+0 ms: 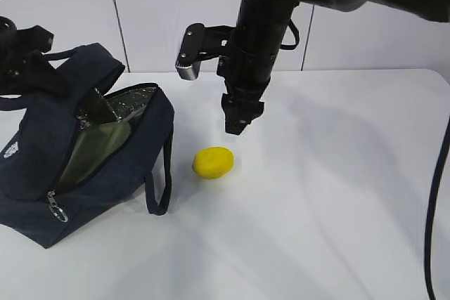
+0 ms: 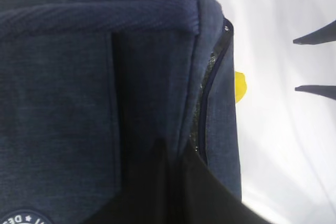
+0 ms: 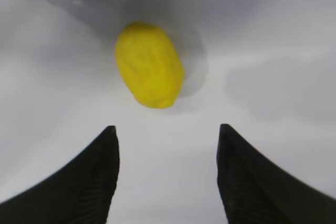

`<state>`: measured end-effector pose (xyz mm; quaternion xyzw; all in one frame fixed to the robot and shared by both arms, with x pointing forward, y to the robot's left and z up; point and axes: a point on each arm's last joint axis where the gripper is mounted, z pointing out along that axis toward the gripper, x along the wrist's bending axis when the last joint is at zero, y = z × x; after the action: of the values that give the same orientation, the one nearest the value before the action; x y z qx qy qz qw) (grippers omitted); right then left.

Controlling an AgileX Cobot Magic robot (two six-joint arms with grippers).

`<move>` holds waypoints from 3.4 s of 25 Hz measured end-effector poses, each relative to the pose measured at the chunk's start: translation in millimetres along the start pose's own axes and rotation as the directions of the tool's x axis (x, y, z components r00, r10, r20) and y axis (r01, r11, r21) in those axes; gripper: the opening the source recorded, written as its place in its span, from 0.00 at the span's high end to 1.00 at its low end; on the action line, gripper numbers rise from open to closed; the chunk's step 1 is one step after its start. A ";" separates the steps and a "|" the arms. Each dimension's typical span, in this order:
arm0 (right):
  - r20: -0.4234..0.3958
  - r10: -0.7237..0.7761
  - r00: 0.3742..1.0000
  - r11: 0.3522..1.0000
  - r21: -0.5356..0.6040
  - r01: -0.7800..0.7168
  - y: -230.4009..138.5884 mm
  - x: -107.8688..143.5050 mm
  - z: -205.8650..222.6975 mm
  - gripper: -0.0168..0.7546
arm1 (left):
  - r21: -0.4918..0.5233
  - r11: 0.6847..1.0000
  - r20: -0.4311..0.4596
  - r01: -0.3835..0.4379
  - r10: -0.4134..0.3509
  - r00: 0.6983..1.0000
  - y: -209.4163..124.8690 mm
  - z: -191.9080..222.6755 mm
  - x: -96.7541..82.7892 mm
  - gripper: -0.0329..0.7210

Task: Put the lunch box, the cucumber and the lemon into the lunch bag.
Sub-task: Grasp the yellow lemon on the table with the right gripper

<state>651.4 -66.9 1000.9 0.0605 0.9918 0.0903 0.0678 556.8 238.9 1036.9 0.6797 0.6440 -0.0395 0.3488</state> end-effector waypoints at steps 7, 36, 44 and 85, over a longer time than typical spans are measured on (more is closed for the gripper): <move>-0.032 -0.155 0.987 0.986 -0.058 0.153 5.0 2.7 4.6 0.42 | 0.011 1.000 -0.024 -0.024 0.024 0.999 -0.9 -0.1 2.2 0.96; -0.130 -0.243 0.961 0.966 -0.118 0.228 8.4 6.1 47.0 0.42 | 0.036 0.996 -0.215 -0.082 0.088 0.973 -1.0 -3.9 20.5 0.96; -0.159 -0.248 0.956 0.967 -0.106 0.233 6.0 6.3 68.4 0.42 | 0.036 0.996 -0.215 -0.082 0.088 0.973 -1.0 -3.9 20.5 0.96; -0.085 -0.269 0.959 0.961 -0.093 0.261 5.3 -1.6 88.2 0.43 | 0.035 0.996 -0.215 -0.080 0.085 0.973 -1.0 -3.9 20.5 0.96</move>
<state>666.4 -46.9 916.2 -0.0803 0.9886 0.1232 0.0336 557.9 258.3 1029.1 0.7108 0.6487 0.0407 0.2690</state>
